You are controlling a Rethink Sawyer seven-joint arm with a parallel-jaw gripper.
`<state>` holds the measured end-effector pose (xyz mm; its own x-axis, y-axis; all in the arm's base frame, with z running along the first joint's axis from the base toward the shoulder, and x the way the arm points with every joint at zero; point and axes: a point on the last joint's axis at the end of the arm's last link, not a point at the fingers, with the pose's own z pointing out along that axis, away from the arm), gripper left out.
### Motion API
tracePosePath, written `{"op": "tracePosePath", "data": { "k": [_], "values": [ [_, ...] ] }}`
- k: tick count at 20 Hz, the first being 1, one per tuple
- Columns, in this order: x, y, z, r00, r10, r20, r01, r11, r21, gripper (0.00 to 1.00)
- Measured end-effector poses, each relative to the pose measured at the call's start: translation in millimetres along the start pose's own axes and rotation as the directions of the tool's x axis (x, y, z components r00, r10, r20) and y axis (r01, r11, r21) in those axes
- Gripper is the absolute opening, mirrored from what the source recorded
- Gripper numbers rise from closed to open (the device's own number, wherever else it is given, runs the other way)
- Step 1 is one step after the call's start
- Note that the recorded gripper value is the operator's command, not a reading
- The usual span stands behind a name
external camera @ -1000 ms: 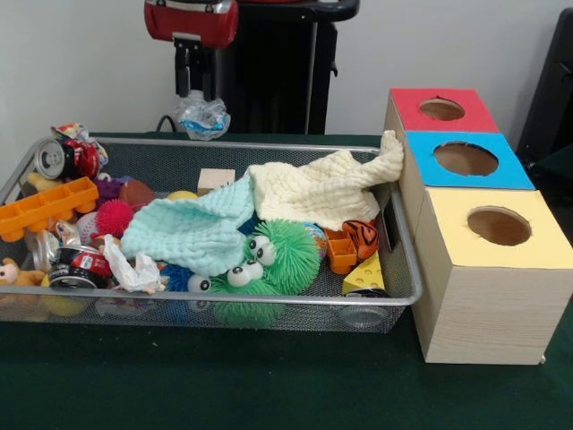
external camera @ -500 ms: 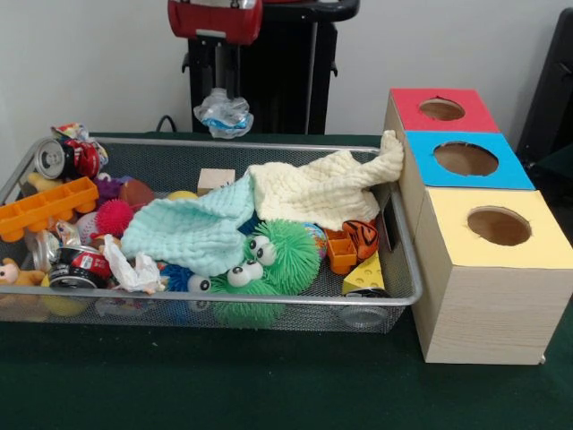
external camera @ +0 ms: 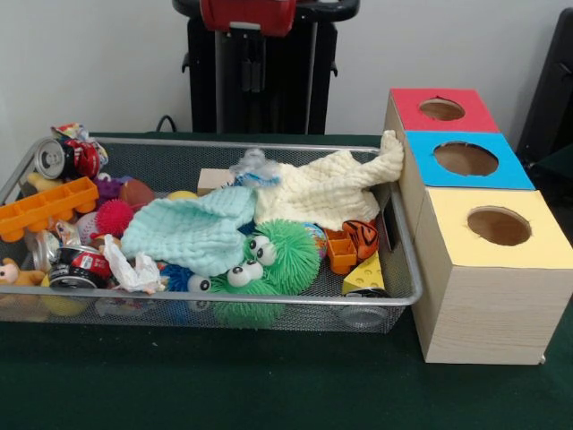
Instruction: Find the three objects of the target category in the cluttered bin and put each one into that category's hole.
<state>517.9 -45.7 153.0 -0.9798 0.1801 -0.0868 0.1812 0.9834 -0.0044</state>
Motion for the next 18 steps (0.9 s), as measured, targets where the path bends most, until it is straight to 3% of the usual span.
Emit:
{"op": "tracePosePath", "data": {
  "k": [18],
  "values": [
    [3.3, 48, -7, 0.9994, -0.018, -0.029, 0.017, 0.9995, -0.025, 0.00]
  ]
}}
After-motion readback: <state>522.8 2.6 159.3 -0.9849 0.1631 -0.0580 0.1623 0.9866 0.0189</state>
